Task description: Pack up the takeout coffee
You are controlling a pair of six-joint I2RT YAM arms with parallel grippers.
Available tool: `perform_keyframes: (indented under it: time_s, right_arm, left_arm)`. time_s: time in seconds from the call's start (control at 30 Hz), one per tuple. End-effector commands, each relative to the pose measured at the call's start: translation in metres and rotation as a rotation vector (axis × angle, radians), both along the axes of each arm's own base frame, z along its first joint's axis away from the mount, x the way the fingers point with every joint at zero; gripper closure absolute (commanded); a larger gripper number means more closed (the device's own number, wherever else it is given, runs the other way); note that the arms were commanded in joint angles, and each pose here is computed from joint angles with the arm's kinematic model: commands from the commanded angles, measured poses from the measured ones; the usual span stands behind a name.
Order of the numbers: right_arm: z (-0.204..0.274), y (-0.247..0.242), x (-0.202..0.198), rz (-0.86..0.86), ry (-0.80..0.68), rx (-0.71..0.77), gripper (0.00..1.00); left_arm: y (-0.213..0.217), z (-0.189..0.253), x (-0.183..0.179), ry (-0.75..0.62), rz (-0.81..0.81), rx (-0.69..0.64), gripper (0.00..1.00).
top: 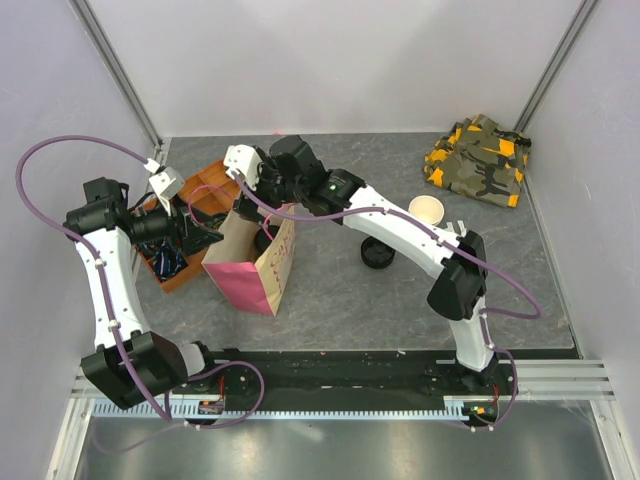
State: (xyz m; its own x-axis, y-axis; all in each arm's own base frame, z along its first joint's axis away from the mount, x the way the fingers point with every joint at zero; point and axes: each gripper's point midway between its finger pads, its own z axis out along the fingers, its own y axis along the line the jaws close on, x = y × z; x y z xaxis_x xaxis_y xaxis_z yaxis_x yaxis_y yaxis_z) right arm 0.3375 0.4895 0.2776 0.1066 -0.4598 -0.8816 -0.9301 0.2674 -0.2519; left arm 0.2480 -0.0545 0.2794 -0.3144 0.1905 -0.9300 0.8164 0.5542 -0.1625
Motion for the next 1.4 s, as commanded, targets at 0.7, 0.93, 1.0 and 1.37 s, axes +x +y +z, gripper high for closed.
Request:
perform_keyframes:
  time_s: [0.7, 0.93, 1.0, 1.37]
  right_arm:
    - [0.125, -0.010, -0.010, 0.016, -0.187, 0.309, 0.02]
    - [0.153, -0.017, 0.000, -0.040, -0.230, 0.401, 0.02]
    - [0.167, -0.021, 0.004, -0.062, -0.246, 0.433, 0.02]
    - [0.234, -0.086, 0.052, -0.329, -0.322, 0.549, 0.02]
  left_arm:
    - [-0.012, 0.035, -0.016, 0.030, 0.022, -0.087, 0.01]
    - [-0.006, 0.059, -0.006, 0.022, 0.087, -0.115, 0.00]
    - [-0.003, 0.069, -0.002, 0.012, 0.113, -0.123, 0.00]
    - [0.046, 0.137, 0.034, -0.085, 0.340, -0.254, 0.00]
